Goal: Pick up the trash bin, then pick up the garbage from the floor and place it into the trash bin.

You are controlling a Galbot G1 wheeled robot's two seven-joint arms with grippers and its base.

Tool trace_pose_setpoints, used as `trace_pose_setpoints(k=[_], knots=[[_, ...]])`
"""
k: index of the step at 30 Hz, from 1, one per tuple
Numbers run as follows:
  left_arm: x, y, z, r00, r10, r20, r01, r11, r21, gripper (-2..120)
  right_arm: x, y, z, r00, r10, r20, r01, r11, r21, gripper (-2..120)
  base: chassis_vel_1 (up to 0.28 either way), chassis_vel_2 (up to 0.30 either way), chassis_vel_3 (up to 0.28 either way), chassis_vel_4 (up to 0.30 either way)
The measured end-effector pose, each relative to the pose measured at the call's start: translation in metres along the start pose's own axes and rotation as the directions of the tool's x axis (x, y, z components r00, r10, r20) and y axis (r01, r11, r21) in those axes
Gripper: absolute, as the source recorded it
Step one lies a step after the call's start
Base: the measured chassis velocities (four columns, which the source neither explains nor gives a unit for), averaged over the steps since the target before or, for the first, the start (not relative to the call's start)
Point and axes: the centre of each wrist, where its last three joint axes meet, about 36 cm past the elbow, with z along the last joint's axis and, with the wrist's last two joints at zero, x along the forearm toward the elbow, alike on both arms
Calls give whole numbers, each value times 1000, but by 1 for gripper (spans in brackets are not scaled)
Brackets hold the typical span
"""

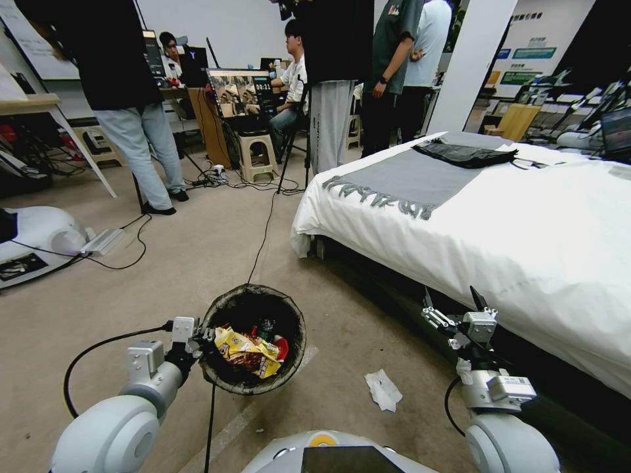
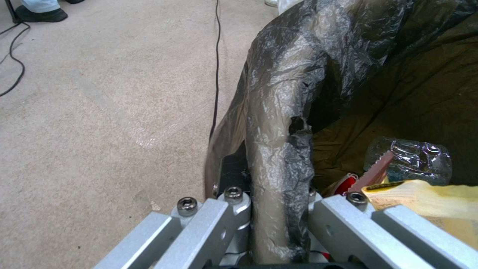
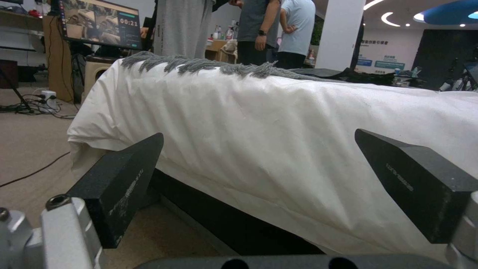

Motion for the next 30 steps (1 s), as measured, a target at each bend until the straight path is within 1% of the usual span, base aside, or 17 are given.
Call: trace_pose_setpoints(k=[7, 11, 12, 13, 14, 17, 18, 19, 21, 22, 23, 24, 25, 26, 27, 29, 30], knots=[[0, 1, 0, 1000, 1, -1, -1, 1000, 5, 2, -1, -2, 3, 999, -21, -24, 22, 1000, 11, 100, 0, 0, 0, 0], [0, 1, -1, 1000, 1, -1, -1, 1000, 7, 2, -4, -6, 5, 996, -61, -61, 61, 998, -2, 100, 0, 0, 0, 0], [0, 2, -1, 1000, 1, 0, -1, 1000, 8, 2, -7, -12, 9, 990, -98, -101, 97, 995, -23, 100, 0, 0, 0, 0], [0, 2, -2, 1000, 0, 1, 0, 1000, 10, 2, -9, -15, 12, 985, -122, -121, 119, 992, -34, 100, 0, 0, 0, 0], [0, 2, -2, 1000, 0, 1, 0, 1000, 10, 2, -9, -15, 12, 985, -122, -121, 119, 992, -34, 100, 0, 0, 0, 0], [1, 4, -3, 1000, -1, 0, 1, 1000, 17, 2, -29, -33, 32, 942, -257, -214, 248, 966, -68, 100, 0, 0, 0, 0], [1, 4, -3, 1000, -1, 0, 1, 1000, 17, 2, -29, -33, 32, 942, -257, -214, 248, 966, -68, 100, 0, 0, 0, 0], [1, 4, -4, 1000, -2, -1, 2, 1000, 18, 2, -32, -35, 34, 932, -280, -230, 271, 960, -71, 100, 0, 0, 0, 0], [1, 5, -4, 1000, -4, -4, 4, 1000, 22, 2, -45, -44, 48, 893, -351, -282, 344, 936, -75, 100, 0, 0, 0, 0], [1, 5, -3, 1000, -5, -4, 5, 1000, 23, 2, -48, -46, 53, 881, -370, -295, 365, 928, -75, 100, 0, 0, 0, 0], [1, 5, -3, 1000, -5, -4, 5, 1000, 23, 2, -48, -46, 53, 881, -370, -295, 365, 928, -75, 100, 0, 0, 0, 0], [1, 5, -3, 1000, -6, -5, 6, 1000, 23, 2, -50, -50, 58, 866, -393, -310, 389, 918, -78, 100, 0, 0, 0, 0], [1, 6, -4, 1000, -8, -5, 8, 1000, 22, 2, -52, -56, 70, 832, -435, -343, 432, 897, -89, 100, 0, 0, 0, 0], [1, 6, -4, 1000, -8, -5, 9, 1000, 22, 2, -52, -59, 79, 811, -458, -364, 456, 885, -97, 100, 0, 0, 0, 0], [1, 6, -4, 1000, -8, -5, 9, 1000, 22, 2, -52, -59, 79, 811, -458, -364, 456, 885, -97, 100, 0, 0, 0, 0], [1, 6, -4, 1000, -8, -4, 8, 1000, 21, 2, -52, -64, 92, 783, -482, -394, 482, 870, -106, 100, 0, 0, 0, 0], [1, 6, -5, 1000, -7, -2, 7, 1000, 21, 2, -52, -67, 107, 760, -496, -421, 500, 859, -109, 100, 0, 0, 0, 0]])
